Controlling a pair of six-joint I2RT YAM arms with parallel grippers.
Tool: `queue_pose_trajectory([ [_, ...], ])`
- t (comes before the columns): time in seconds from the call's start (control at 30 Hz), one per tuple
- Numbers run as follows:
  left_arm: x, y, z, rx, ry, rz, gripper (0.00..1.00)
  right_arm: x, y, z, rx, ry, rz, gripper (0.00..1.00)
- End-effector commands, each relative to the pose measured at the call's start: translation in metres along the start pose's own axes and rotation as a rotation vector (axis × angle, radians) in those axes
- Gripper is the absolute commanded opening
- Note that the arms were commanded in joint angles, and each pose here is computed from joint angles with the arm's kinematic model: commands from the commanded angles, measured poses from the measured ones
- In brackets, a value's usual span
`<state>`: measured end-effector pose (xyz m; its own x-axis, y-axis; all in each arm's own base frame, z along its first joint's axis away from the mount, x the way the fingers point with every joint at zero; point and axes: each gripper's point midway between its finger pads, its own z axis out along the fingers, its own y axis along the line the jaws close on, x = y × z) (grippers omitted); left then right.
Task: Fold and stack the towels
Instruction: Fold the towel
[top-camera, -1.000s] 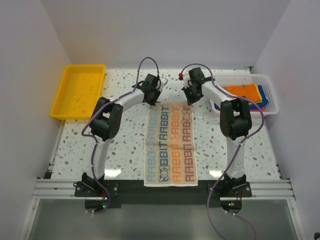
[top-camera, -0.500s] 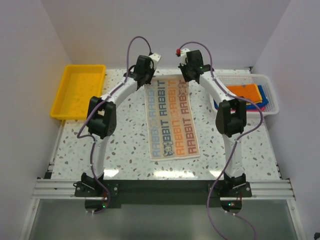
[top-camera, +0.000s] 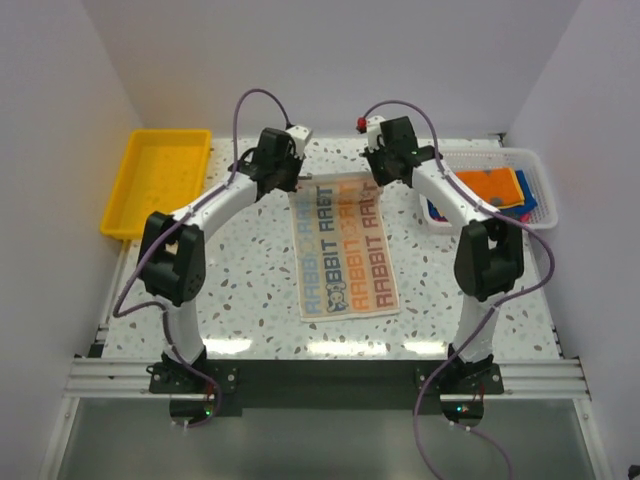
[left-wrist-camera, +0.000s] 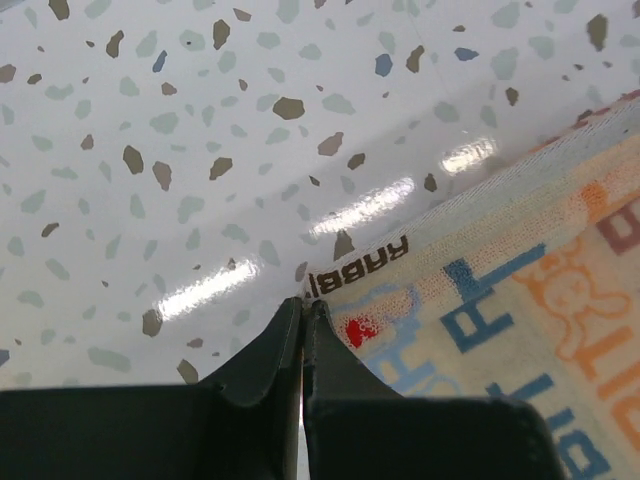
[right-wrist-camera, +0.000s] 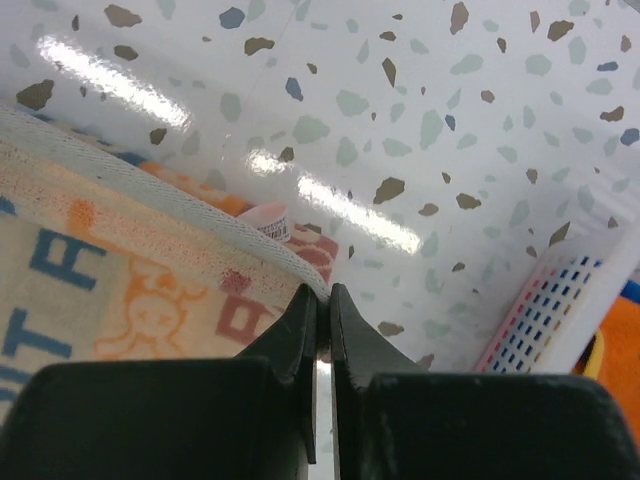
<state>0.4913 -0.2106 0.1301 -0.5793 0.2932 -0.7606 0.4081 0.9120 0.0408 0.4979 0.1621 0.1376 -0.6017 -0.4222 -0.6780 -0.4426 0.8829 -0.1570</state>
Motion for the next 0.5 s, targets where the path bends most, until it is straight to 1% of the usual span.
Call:
queue_pose_trajectory([
  [0.0,0.014,0.014,-0.043,-0.075,0.048,-0.086,0.00,0.006,-0.036,-0.057,0.135,0.021,0.035,0.00],
  [0.03,0.014,0.008,-0.053,-0.065,0.040,-0.092,0.00,0.013,-0.033,-0.061,0.132,0.041,0.045,0.00],
  [0.07,0.033,0.000,-0.054,-0.057,0.077,-0.093,0.00,0.014,-0.031,-0.072,0.135,0.039,0.065,0.00],
  [0.1,0.042,-0.005,-0.058,-0.053,0.099,-0.109,0.00,0.030,-0.025,-0.075,0.133,0.086,0.068,0.00],
  [0.13,0.045,-0.010,-0.066,-0.047,0.102,-0.121,0.00,0.036,-0.023,-0.081,0.139,0.098,0.080,0.00],
  [0.17,0.062,-0.018,-0.068,-0.036,0.139,-0.124,0.00,0.039,-0.020,-0.090,0.143,0.101,0.109,0.00],
  [0.2,0.072,-0.022,-0.073,-0.036,0.168,-0.151,0.00,0.055,-0.016,-0.093,0.152,0.145,0.118,0.00],
  [0.23,0.073,-0.025,-0.080,-0.027,0.161,-0.163,0.00,0.061,-0.015,-0.097,0.163,0.159,0.138,0.00],
  [0.27,0.087,-0.030,-0.083,-0.026,0.189,-0.178,0.00,0.068,-0.012,-0.107,0.168,0.175,0.167,0.00],
  [0.33,0.092,-0.032,-0.094,-0.031,0.184,-0.198,0.00,0.086,-0.007,-0.112,0.175,0.219,0.218,0.00],
  [0.37,0.103,-0.035,-0.097,-0.028,0.202,-0.201,0.00,0.092,-0.005,-0.116,0.185,0.230,0.252,0.00],
  [0.43,0.106,-0.041,-0.106,-0.015,0.199,-0.227,0.00,0.111,0.001,-0.126,0.181,0.259,0.273,0.00],
  [0.47,0.114,-0.049,-0.110,0.001,0.221,-0.233,0.00,0.116,0.006,-0.129,0.180,0.270,0.298,0.00],
])
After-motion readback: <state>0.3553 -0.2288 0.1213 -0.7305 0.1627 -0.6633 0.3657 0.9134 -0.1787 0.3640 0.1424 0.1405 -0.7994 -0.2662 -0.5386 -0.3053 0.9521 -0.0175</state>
